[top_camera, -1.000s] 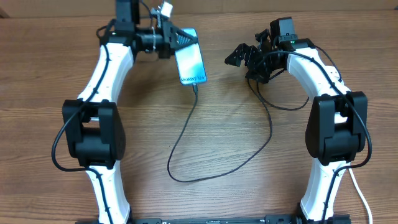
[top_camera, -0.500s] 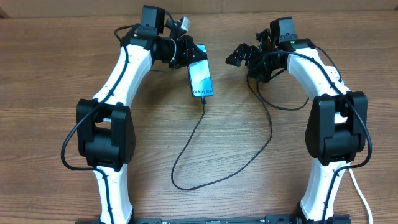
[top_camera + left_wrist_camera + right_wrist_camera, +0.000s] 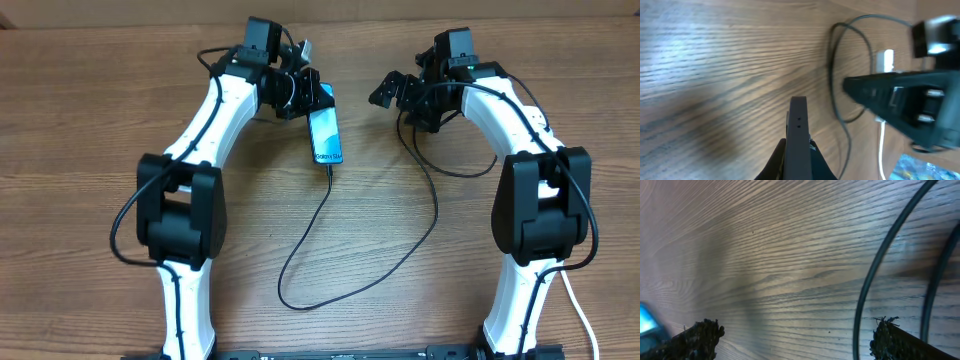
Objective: Plug charger to phone and switch on socket
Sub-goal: 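Lower the phone with the left gripper toward the table center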
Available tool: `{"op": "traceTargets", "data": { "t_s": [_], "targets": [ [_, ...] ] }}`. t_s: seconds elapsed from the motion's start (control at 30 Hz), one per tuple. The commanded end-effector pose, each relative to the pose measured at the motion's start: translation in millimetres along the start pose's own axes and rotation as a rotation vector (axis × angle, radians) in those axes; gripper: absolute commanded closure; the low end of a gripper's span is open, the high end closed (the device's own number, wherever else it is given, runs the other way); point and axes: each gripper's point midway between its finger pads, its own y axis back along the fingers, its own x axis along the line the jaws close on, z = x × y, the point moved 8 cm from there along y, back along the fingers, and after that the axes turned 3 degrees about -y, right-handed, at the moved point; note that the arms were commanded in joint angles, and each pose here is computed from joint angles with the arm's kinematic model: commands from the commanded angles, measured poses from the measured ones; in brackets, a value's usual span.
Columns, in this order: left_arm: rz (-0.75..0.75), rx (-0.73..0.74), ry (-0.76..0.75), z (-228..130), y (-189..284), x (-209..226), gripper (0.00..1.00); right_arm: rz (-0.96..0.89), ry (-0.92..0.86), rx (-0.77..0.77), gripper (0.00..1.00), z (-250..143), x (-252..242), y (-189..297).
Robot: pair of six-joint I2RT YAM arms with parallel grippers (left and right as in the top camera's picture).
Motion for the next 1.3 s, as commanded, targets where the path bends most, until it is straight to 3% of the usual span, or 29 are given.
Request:
{"op": "traceTargets", "data": {
  "t_s": [0.0,0.27,0.77,1.27],
  "targets": [
    [-0.007,0.051,0.046,-5.8,-23.2,15.9,0.96,0.036,-0.004,-0.034,0.00,11.0,0.1,14.4],
    [-0.099,0.075,0.028,-6.1,-43.3,21.3,0.96,0.256,0.048,-0.045,0.00,22.3,18.3,32.6],
    [-0.019,0.084,0.037,-12.0,-52.5,26.9,0.96,0.339,0.084,-0.134,0.00,35.4,36.8,49.2],
    [0.047,0.062,0.066,-10.8,-54.0,32.1,0.96,0.330,0.073,-0.120,0.00,33.2,35.1,48.3]
  ]
}}
